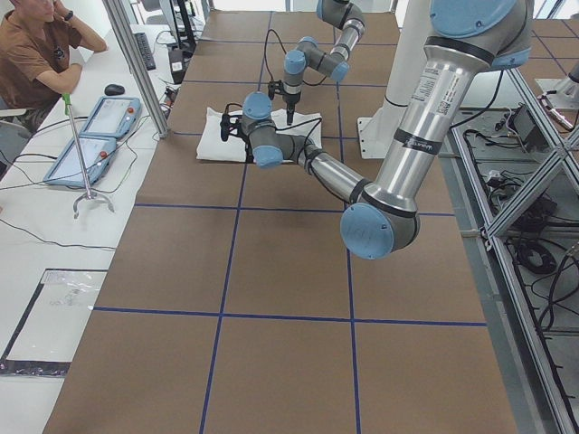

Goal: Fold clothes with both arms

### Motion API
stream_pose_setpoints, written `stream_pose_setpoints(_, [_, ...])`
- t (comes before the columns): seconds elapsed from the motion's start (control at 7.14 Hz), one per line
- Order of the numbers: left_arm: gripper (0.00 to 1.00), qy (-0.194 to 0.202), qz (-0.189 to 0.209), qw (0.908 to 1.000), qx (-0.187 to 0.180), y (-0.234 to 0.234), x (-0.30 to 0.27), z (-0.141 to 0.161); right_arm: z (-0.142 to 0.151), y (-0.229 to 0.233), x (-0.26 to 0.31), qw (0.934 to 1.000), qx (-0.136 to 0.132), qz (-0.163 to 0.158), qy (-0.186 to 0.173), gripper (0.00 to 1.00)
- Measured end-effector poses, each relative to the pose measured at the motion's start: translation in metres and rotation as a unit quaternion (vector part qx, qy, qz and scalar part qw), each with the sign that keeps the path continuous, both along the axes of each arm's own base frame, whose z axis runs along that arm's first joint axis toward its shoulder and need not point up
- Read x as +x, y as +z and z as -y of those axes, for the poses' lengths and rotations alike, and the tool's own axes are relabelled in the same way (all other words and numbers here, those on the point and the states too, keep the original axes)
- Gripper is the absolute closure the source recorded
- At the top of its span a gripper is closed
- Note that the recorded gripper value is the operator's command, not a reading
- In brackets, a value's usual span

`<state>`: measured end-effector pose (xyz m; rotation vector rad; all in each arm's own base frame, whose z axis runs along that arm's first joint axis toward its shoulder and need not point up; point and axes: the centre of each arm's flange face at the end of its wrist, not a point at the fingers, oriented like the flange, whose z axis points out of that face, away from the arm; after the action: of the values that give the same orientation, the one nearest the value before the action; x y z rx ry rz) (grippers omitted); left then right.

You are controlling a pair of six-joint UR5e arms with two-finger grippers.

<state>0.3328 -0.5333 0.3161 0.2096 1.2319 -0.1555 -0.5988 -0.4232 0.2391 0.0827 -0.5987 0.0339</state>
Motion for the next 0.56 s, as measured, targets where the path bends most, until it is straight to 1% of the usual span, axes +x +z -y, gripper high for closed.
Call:
stream_pose_setpoints(0.28, [0.0,0.0,0.001,1.0,0.0,0.0008,0.0007,-0.0003,-0.0032,0.0019,-0.0074,0.9998,0.011,-0.011,-0.009,0.0])
stream_pose_setpoints(0.56, [0.0,0.0,0.001,1.0,0.0,0.0007,0.0023,-0.0008,-0.0029,0.0074,-0.0089,0.9997,0.014,-0.019,-0.011,0.0])
